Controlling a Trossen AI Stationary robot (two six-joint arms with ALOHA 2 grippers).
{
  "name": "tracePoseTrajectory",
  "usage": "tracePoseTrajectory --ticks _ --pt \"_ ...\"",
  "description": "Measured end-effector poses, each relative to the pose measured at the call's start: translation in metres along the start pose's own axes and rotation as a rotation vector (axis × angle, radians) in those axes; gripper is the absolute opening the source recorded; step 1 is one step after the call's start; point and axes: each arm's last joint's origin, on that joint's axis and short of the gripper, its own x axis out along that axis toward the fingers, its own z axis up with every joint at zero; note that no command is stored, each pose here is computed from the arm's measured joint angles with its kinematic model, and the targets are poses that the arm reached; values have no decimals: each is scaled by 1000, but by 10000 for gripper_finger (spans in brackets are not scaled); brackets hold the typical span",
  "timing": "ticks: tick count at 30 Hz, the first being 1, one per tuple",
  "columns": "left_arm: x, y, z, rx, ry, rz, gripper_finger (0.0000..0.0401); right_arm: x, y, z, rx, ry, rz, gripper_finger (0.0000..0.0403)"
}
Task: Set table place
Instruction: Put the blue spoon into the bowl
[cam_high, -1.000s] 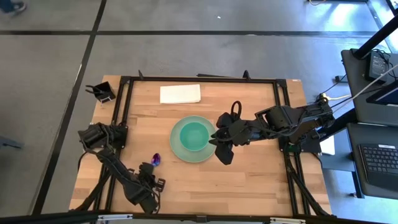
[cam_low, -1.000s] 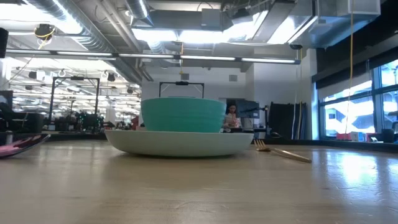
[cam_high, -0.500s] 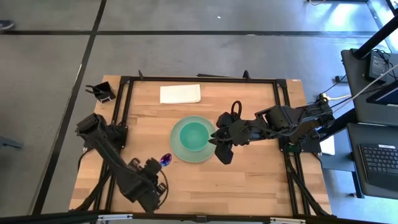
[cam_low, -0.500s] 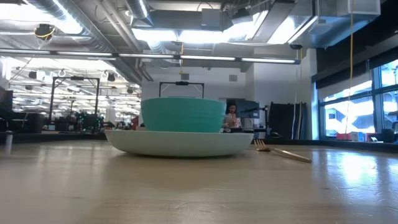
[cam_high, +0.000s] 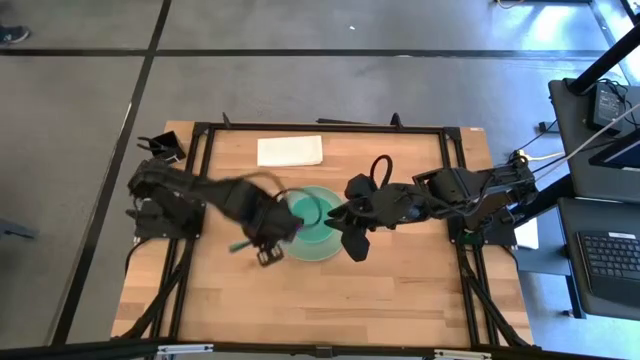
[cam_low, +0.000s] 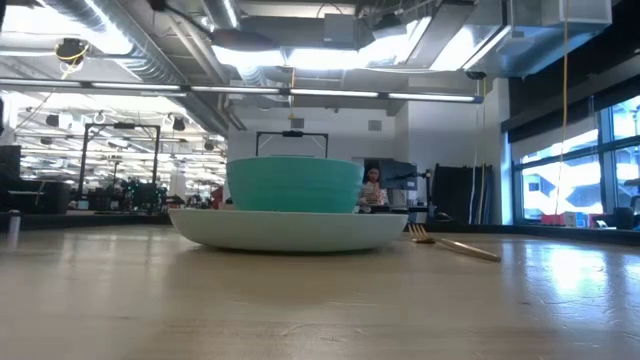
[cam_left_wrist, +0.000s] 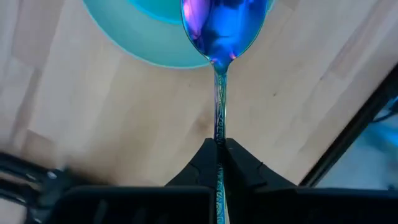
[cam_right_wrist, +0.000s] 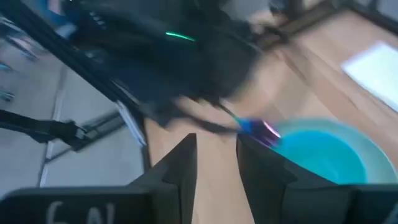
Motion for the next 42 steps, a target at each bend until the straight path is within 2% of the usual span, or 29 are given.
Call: tracePoseTrajectory --ticks 7,14,23,28,42 --pt "32 38 58 86 84 51 1 -2 8 10 -69 -103 74 114" --pt "79 54 95 192 219 96 0 -2 7 9 -97 -92 64 114" --pt "114 46 105 332 307 150 0 -2 6 9 -126 -86 58 114" --pt "125 44 109 346 319 174 0 -2 6 8 -129 -84 57 114" --pt "130 38 121 369 189 118 0 -2 6 8 -131 -78 53 114"
